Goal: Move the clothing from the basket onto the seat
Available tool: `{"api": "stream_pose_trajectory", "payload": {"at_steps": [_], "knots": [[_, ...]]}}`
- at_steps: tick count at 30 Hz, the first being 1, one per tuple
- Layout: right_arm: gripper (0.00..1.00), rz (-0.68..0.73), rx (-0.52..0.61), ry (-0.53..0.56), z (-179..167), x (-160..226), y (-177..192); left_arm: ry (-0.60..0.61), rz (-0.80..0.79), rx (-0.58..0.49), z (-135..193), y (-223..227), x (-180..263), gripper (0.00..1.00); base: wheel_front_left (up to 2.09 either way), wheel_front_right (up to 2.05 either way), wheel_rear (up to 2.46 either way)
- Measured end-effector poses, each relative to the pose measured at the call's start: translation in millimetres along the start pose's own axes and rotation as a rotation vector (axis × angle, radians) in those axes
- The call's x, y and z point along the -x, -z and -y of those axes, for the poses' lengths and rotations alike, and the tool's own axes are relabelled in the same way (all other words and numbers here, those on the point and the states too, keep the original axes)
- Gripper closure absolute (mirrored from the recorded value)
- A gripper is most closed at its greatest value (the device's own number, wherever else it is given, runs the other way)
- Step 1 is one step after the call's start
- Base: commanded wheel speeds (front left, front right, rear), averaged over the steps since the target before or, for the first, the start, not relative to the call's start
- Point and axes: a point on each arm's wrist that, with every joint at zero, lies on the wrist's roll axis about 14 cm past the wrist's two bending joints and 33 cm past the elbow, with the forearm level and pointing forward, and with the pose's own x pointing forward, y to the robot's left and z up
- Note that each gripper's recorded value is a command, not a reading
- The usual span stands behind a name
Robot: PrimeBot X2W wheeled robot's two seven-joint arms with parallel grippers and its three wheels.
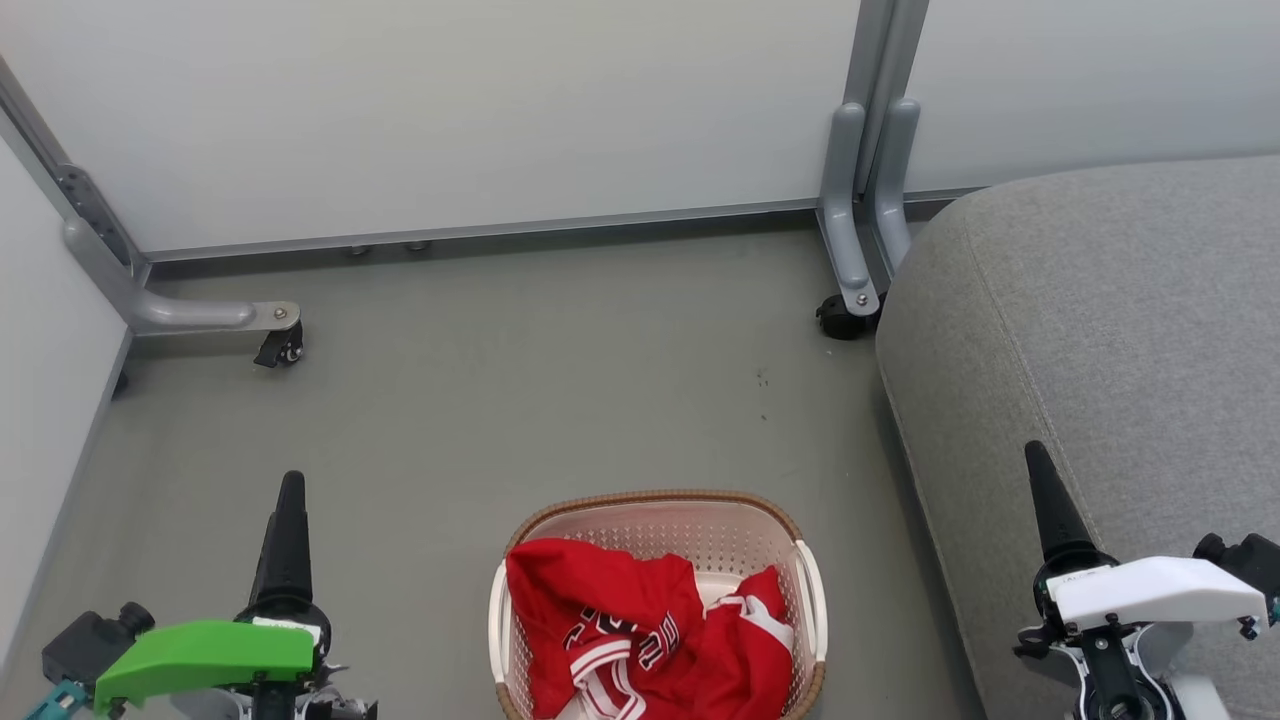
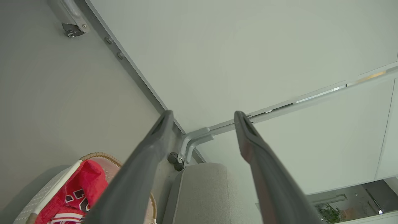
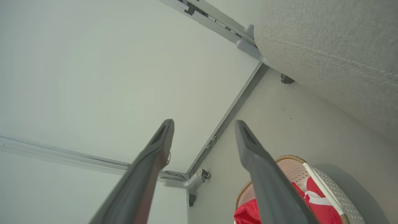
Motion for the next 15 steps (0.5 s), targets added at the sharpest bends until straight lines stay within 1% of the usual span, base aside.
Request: {"api": "stream_pose_trajectory", "payload": {"at_steps": [8,15], "knots": [[0.0,-0.005,0.139,-0.038,-11.0,1.9,4.6,0.024,-0.001,-0.133,6.8,3.6,2.7,0.0,0.0,0.0,0.0],[0.0,0.001,0.237,-0.059,-16.0,3.5,6.1,0.048,-0.002,-0.243,14.1,7.1,3.4,0.0,0.0,0.0,0.0]]}}
